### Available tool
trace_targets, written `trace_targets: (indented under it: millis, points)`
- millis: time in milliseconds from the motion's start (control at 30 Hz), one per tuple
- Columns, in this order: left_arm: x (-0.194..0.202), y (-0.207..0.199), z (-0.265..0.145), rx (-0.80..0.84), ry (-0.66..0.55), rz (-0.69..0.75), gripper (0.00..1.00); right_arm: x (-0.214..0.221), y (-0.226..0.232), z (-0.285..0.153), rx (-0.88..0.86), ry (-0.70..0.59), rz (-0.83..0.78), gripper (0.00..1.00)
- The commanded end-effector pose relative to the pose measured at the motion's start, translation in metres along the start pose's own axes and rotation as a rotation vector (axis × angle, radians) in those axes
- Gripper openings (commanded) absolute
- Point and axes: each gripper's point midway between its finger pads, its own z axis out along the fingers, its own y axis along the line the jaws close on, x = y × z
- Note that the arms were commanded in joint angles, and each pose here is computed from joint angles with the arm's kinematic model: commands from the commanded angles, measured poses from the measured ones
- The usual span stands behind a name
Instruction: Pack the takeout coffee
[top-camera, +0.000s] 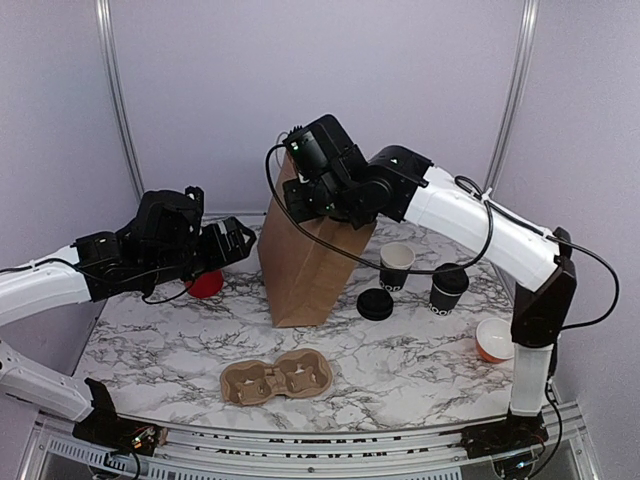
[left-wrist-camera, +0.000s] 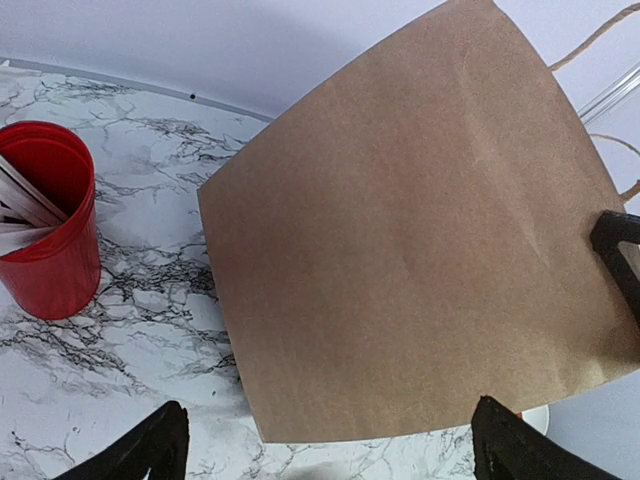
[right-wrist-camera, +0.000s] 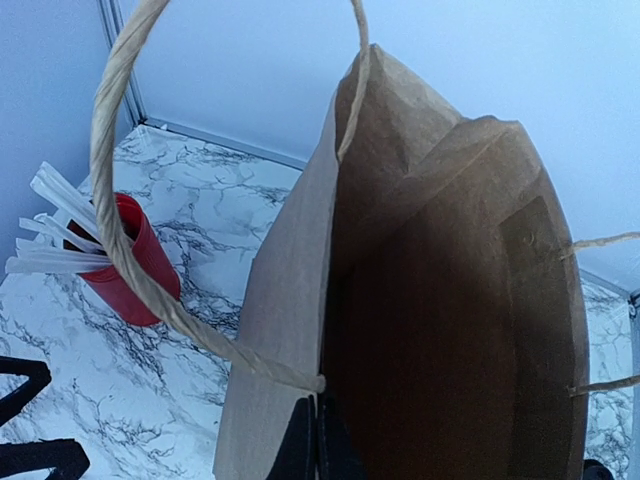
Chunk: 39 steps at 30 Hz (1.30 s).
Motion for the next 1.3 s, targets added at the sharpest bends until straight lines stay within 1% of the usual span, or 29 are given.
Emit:
trace_targets:
  millis: [0,133,200,400,600,833,1000,1267]
  points:
    - [0.001,0.014,-0.023,-0.020,0.002,-0.019,0.99,-0.002,0.022,-0.002,-0.040,0.004,0.070,0.00]
    - [0.002,0.023,-0.039,-0.018,0.003,-0.028,0.99,0.006,0.041,0.004,-0.052,0.025,0.077,0.00]
    - [0.003,0.028,-0.045,-0.023,0.005,-0.027,0.99,0.007,0.049,0.006,-0.071,0.024,0.093,0.03]
    - [0.002,0.036,-0.057,-0.049,0.016,-0.003,0.99,-0.002,0.055,0.006,-0.096,-0.010,0.121,0.15]
    - [-0.005,0.038,-0.067,-0.052,0.002,0.021,0.99,-0.020,0.062,0.000,-0.146,-0.060,0.155,0.22]
    - [-0.010,0.036,-0.074,-0.042,-0.004,0.048,0.99,-0.028,0.067,-0.008,-0.190,-0.076,0.178,0.32]
    - [-0.011,0.036,-0.078,-0.033,-0.011,0.054,0.99,-0.035,0.072,-0.018,-0.238,-0.086,0.187,0.45]
    - [-0.011,0.038,-0.080,-0.029,-0.013,0.066,0.99,-0.047,0.075,-0.035,-0.314,-0.112,0.196,0.73]
